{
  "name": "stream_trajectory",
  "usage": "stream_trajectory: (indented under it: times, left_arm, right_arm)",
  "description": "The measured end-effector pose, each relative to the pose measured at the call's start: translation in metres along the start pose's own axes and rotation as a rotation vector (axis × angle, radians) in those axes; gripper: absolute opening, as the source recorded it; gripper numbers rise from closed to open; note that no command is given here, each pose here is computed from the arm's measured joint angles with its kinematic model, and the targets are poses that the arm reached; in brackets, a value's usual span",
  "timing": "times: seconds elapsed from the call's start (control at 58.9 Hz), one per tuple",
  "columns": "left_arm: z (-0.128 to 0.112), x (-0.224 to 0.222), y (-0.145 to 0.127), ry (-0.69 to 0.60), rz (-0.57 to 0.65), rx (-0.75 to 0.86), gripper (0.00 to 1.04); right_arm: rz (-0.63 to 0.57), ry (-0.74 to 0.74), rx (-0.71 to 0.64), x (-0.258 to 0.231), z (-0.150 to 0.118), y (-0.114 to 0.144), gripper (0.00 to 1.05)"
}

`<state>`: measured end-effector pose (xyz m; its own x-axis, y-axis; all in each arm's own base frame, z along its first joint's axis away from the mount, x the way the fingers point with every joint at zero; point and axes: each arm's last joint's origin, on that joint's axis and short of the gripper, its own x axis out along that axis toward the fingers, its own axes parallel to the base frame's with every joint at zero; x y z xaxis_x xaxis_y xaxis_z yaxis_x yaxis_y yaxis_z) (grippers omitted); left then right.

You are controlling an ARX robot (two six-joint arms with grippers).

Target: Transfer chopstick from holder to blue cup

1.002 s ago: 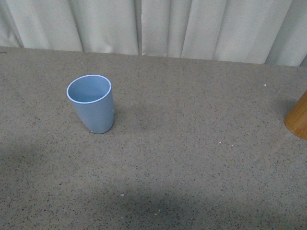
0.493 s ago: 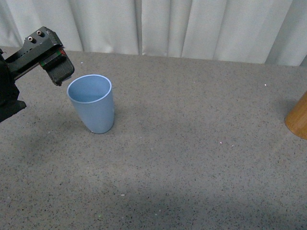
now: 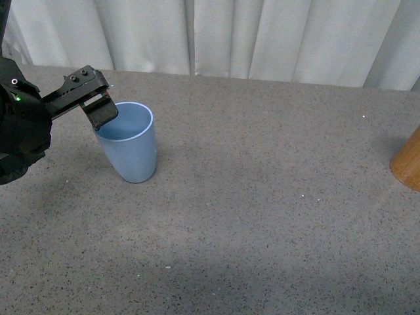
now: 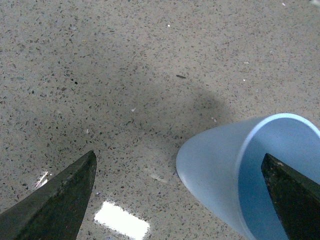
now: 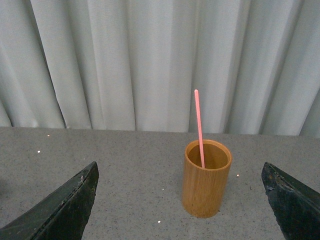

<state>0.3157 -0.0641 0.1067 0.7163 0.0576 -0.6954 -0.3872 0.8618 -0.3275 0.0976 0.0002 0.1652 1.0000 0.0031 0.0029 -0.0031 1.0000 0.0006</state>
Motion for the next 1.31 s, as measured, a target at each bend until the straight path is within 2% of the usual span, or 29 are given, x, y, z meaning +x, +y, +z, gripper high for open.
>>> stream_trajectory:
  times: [0.56, 0.713, 0.747, 1.138, 1.189, 1.308]
  left_arm:
    - [-0.003, 0.012, 0.000, 0.012, 0.035, 0.008, 0.97]
    - [-0.004, 0.013, 0.000, 0.023, 0.022, 0.005, 0.74]
    - [-0.004, 0.013, 0.000, 0.029, 0.015, 0.005, 0.65]
    - [-0.004, 0.003, -0.007, 0.035, -0.066, 0.013, 0.07]
    - [-0.004, 0.000, -0.007, 0.040, -0.080, 0.013, 0.04]
    - [-0.005, -0.010, -0.008, 0.036, -0.108, 0.022, 0.04]
  right_arm:
    - [0.000, 0.000, 0.000, 0.000, 0.000, 0.000, 0.95]
    - [0.000, 0.000, 0.000, 0.000, 0.000, 0.000, 0.95]
    - [0.000, 0.000, 0.000, 0.000, 0.000, 0.000, 0.95]
    - [0.000, 0.000, 0.000, 0.000, 0.000, 0.000, 0.95]
    - [0.000, 0.000, 0.000, 0.000, 0.000, 0.000, 0.95]
    - [0.000, 0.000, 0.000, 0.000, 0.000, 0.000, 0.95]
